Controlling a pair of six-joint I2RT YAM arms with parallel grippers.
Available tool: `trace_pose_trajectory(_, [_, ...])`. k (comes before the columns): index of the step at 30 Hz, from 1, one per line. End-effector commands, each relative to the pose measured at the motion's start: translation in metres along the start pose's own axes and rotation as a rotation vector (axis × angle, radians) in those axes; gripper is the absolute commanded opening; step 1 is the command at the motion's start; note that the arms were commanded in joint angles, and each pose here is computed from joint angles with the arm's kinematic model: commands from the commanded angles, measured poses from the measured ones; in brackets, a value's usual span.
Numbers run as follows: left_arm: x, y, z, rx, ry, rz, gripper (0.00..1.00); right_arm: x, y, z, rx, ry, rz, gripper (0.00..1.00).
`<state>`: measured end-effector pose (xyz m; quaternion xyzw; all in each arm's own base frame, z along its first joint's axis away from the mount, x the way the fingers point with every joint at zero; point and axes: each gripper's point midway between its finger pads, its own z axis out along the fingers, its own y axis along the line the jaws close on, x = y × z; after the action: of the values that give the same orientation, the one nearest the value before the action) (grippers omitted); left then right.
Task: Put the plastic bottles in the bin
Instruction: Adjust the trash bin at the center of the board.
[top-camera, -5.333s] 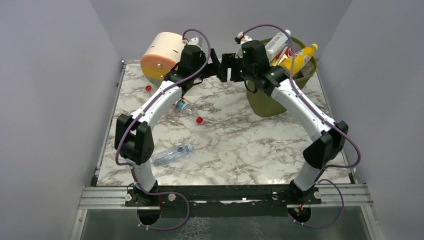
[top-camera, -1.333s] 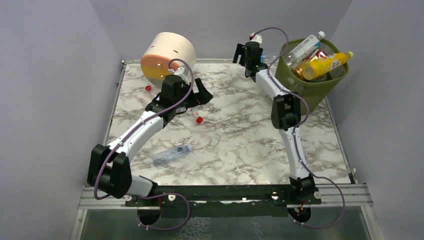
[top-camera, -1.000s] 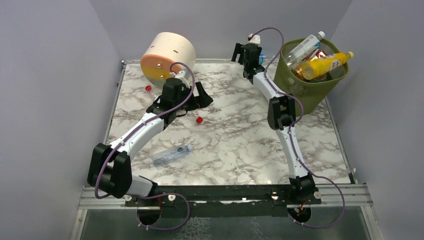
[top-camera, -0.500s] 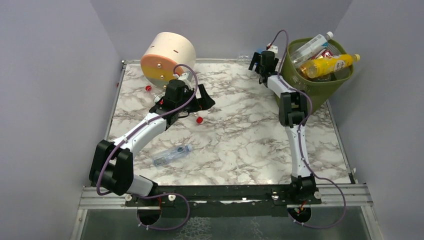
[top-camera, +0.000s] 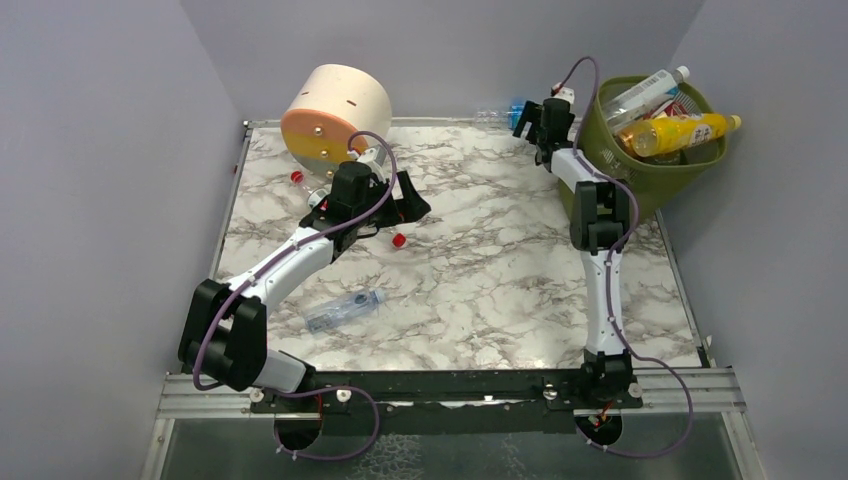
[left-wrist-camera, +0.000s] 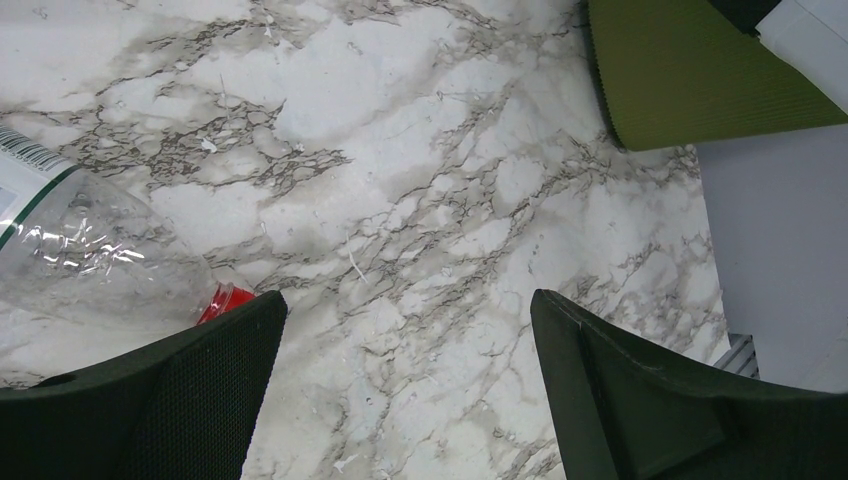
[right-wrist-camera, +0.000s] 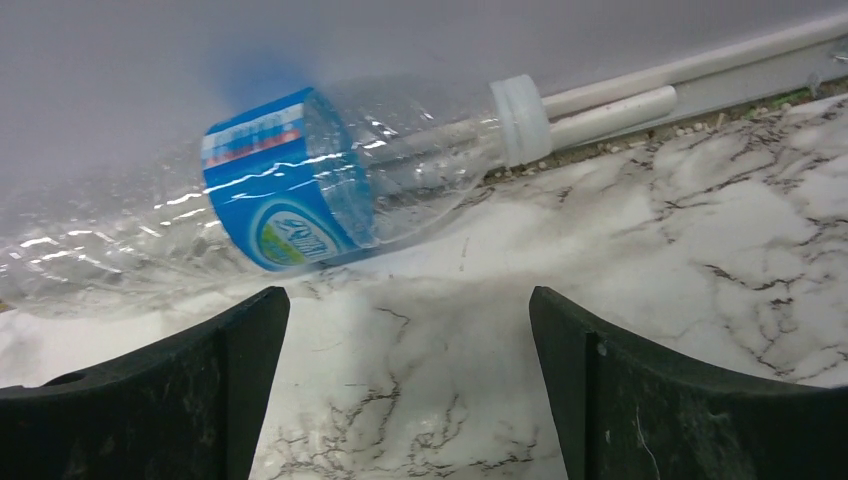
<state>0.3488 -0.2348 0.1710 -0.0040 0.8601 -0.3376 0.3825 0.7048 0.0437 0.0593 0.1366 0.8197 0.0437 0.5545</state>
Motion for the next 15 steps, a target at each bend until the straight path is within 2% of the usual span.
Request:
trace_pose_trajectory(1, [-0.001,-0.002,0.003,0.011,-0.017,0.017,0.99,-0.06,0.057,-0.022,-0.151,-0.149,-0.043,0.93])
trace_pose_trajectory(5, [0.001,-0.001,0.004,0.012,-0.013,0.02,0.99,-0.067,0.084,-0.02,-0.155,-0.185,-0.098,0.94])
trace_pose_trajectory(15, [0.005,0.003,0.006,-0.003,-0.001,0.035,0.99,-0.085,0.113,-0.007,-0.212,-0.298,-0.06,0.95])
